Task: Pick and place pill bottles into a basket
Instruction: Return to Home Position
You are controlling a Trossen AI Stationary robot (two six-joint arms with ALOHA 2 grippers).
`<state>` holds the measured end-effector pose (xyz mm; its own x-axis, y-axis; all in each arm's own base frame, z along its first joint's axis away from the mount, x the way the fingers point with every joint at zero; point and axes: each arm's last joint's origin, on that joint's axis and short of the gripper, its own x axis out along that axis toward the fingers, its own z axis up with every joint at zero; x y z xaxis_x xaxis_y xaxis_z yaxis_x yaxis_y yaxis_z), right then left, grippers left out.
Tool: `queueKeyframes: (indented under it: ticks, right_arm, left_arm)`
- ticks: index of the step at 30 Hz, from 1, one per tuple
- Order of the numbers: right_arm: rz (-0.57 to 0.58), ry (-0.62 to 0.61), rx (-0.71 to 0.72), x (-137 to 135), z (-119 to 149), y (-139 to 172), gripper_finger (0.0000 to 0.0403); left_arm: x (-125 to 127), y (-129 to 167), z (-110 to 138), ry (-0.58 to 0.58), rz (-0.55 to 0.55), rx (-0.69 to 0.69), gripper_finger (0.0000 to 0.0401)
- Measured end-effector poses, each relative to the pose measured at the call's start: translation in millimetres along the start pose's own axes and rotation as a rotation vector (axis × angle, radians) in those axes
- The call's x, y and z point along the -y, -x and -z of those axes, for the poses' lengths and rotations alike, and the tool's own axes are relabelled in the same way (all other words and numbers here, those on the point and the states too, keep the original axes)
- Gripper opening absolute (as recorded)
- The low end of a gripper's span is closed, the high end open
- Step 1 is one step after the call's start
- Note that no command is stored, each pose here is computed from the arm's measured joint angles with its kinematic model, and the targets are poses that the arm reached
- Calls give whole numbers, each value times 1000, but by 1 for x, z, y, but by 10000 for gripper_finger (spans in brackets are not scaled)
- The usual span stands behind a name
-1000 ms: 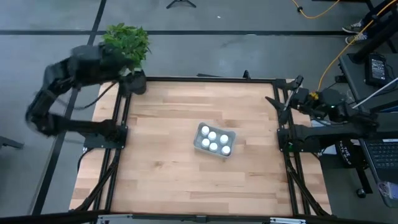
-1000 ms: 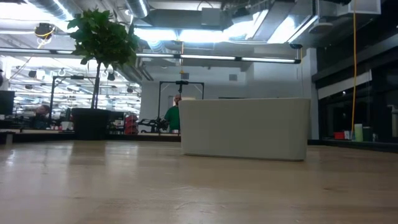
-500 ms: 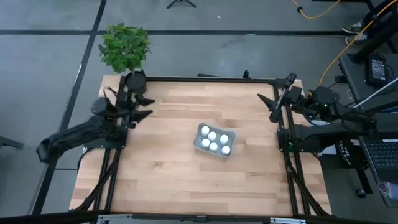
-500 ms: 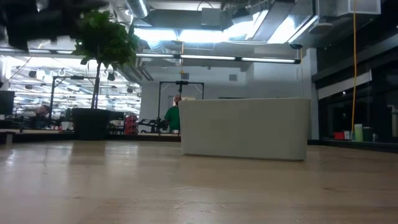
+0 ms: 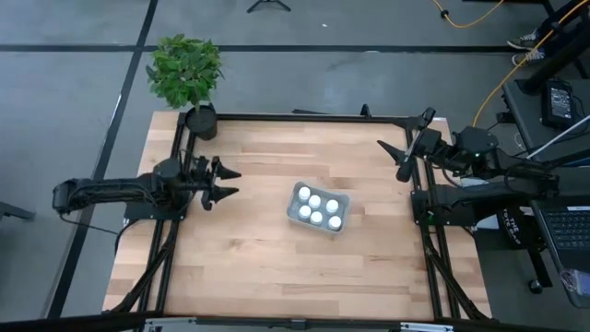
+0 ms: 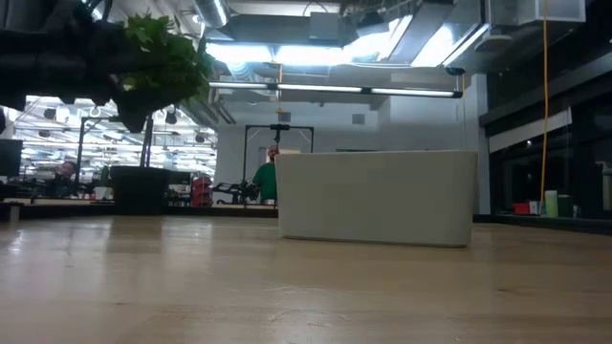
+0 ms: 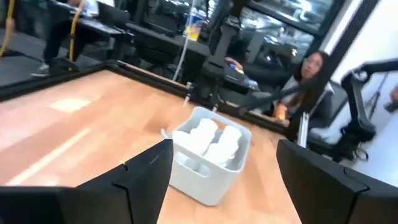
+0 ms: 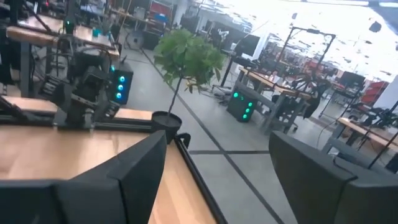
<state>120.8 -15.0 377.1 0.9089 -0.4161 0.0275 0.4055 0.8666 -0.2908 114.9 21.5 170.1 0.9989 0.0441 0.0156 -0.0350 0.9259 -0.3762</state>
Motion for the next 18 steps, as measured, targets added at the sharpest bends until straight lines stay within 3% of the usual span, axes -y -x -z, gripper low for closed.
queueKeyframes:
  ticks: [4, 9, 18]
  right_arm:
    - [-2, 31, -6, -1, 1, -1, 286]
    - [-2, 30, -7, -1, 1, -2, 286]
    - [-5, 44, -37, -2, 5, -3, 286]
  left_arm:
    - [2, -1, 5, -51, -55, -23, 278]
    - [3, -1, 9, 49, -56, -57, 278]
    - [3, -1, 9, 51, -55, -56, 278]
